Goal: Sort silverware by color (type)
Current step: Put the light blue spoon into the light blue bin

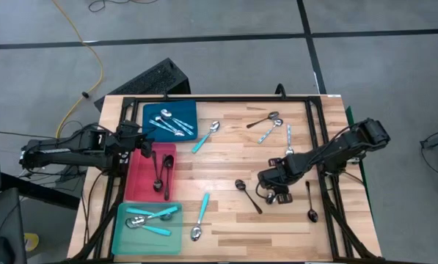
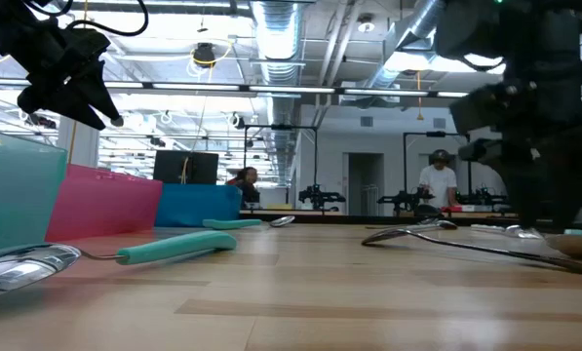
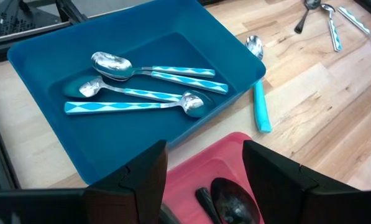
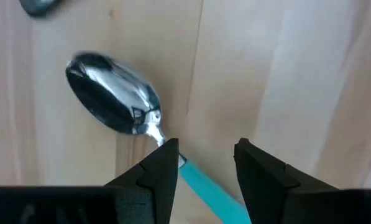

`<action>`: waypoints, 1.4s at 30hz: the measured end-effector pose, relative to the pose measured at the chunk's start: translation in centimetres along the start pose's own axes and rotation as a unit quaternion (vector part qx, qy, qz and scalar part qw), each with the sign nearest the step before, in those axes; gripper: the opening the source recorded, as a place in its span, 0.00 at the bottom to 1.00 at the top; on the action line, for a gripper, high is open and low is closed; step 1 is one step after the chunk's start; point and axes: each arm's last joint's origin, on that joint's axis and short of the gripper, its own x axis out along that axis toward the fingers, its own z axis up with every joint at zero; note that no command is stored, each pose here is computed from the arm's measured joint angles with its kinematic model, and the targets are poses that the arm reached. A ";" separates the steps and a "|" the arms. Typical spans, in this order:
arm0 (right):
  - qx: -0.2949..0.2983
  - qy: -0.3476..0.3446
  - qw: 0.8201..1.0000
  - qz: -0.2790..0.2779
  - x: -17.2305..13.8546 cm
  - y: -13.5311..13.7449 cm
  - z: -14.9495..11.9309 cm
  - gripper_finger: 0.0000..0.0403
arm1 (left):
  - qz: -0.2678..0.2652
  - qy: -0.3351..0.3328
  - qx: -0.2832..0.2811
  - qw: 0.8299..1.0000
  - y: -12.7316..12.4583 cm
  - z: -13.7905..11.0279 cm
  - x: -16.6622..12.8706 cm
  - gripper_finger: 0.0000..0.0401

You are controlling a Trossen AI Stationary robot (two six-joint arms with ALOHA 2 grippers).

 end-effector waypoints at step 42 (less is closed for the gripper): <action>-0.128 0.028 0.991 -0.022 2.9 2.8 -1.1 0.44 | 0.004 -0.004 -0.011 1.000 0.0 0.0 0.0 0.49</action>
